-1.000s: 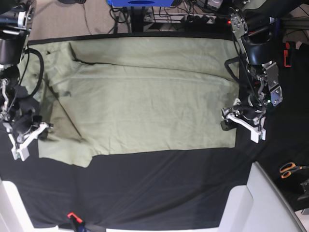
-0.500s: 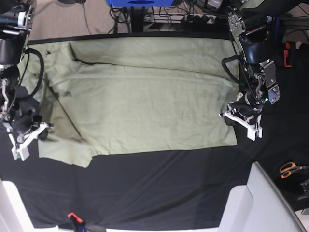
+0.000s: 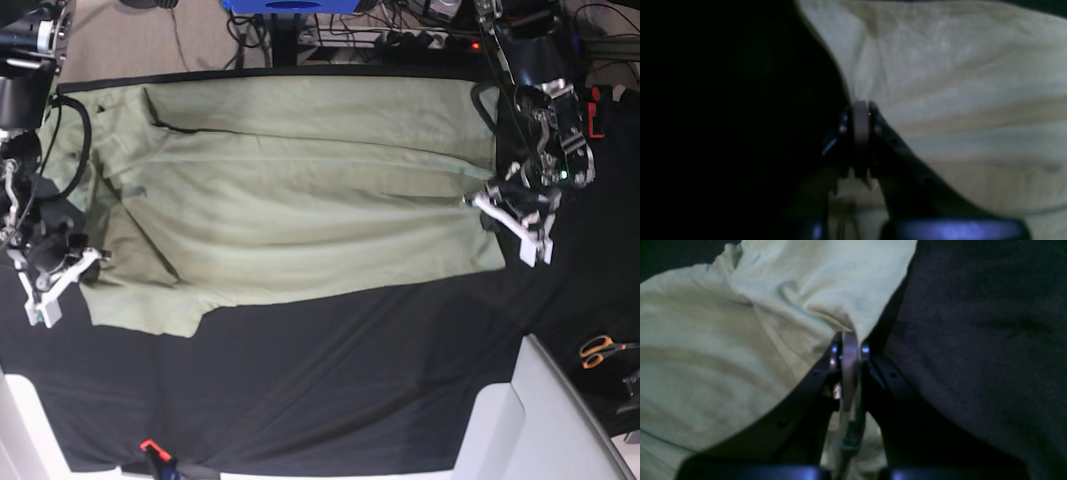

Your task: Fold the T-shirt properly

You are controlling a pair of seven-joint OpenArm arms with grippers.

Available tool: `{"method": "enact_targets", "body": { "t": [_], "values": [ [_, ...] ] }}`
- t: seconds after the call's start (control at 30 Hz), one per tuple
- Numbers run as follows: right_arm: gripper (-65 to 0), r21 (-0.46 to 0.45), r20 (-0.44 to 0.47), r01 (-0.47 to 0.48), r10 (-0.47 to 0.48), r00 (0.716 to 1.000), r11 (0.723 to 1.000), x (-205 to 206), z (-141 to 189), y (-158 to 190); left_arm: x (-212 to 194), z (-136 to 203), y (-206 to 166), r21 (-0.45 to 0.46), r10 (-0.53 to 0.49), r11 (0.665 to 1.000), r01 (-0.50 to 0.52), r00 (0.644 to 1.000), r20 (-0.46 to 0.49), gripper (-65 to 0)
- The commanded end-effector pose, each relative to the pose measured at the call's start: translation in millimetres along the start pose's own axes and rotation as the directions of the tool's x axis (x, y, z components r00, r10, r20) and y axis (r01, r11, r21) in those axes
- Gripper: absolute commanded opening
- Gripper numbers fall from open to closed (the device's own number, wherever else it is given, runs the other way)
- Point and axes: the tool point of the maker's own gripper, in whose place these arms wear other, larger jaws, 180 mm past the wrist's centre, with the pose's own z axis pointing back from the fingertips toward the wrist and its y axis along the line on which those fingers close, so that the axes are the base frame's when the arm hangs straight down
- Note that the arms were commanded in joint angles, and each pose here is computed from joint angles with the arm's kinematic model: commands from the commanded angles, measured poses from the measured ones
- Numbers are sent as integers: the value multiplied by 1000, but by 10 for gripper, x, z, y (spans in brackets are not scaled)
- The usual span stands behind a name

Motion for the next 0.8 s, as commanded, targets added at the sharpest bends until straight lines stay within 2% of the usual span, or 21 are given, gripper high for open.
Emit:
{"method": "enact_targets", "body": {
  "t": [0.0,0.3,0.33,0.43,0.53,0.6,0.77],
  "values": [
    [-648,-4,66,-14,15,998,1000,248,65,-45,53,52,72,13,-13,1000,13,1000,18,-650],
    [-648,-2,62,-18,18,998,1000,236,60,-34,-38,114,90,21,-26,999,26,1000,8,-650],
    [-648,-2,62,-18,18,998,1000,236,60,-34,-12,122,88,21,-30,999,30,999,15,-612],
    [-648,-1,61,-19,19,998,1000,235,58,-30,101,176,78,27,-50,998,49,998,46,-352],
    [-648,-1,54,-19,19,998,1000,221,57,-31,243,258,153,50,-52,998,47,995,88,-183],
    [-648,-2,34,-18,18,999,1000,186,58,-35,338,351,299,86,-28,996,17,992,126,-133],
    [-648,-4,34,-15,15,999,1000,186,61,-43,476,356,462,111,25,993,-43,986,163,-133]
  ]
}}
